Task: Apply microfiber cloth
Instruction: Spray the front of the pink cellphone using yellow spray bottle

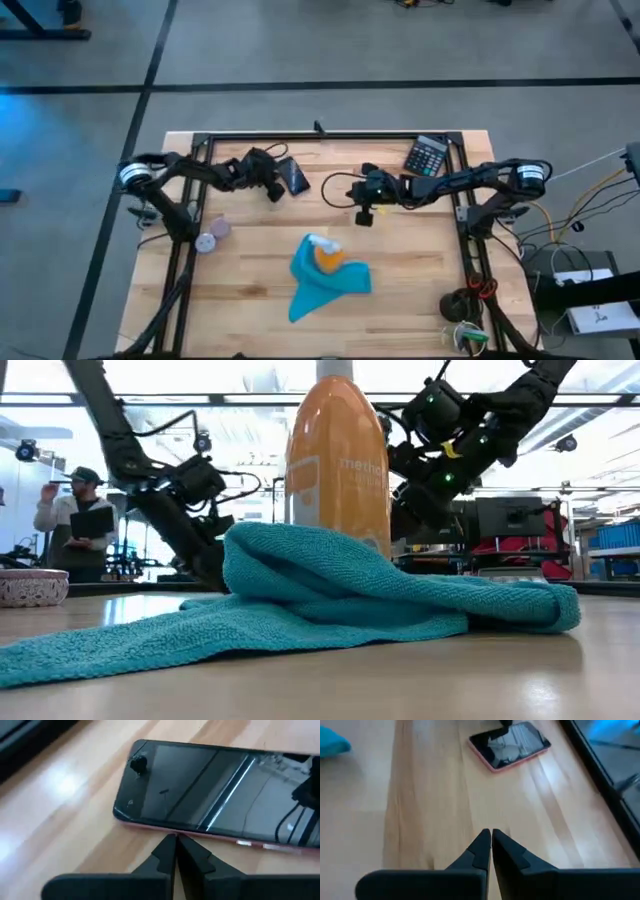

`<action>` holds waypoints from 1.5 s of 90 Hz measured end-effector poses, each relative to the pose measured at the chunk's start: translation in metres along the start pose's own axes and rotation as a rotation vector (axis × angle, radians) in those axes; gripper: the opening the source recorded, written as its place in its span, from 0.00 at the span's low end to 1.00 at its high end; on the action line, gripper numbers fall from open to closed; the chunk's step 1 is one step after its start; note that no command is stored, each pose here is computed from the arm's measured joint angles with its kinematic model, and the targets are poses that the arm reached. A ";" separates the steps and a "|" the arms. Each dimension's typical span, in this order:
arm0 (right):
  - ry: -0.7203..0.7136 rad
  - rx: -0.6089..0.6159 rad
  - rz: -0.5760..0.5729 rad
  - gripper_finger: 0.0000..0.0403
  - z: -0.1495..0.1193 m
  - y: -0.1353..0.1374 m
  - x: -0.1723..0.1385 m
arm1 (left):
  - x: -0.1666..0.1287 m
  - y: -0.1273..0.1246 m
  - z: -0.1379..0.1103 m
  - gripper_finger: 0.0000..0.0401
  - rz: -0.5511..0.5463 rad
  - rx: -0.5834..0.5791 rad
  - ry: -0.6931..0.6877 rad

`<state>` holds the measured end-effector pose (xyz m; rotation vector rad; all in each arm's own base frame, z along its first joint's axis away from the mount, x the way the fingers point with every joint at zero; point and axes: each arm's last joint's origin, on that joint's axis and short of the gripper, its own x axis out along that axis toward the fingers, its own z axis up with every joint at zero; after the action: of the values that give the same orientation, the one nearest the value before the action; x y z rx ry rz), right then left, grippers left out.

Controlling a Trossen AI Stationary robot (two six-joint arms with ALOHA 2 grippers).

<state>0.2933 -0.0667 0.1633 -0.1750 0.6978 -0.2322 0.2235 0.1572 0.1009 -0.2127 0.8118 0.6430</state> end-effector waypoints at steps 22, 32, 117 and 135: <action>0.061 0.022 -0.024 0.00 -0.012 0.002 0.015 | 0.013 -0.005 0.022 0.00 -0.047 0.022 -0.044; 0.093 0.041 -0.038 0.00 -0.017 0.004 0.021 | 0.017 -0.012 0.029 0.00 -0.090 0.035 -0.064; 0.144 0.066 -0.034 0.05 -0.031 0.006 0.037 | 0.026 -0.071 0.040 0.00 -0.347 0.223 -0.112; 0.153 0.085 -0.053 0.22 -0.029 0.003 0.056 | 0.039 -0.078 0.038 0.00 -0.355 0.229 -0.108</action>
<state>0.3160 -0.0811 0.1066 -0.0952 0.8338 -0.3283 0.3140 0.1286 0.0938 -0.1080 0.7145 0.2231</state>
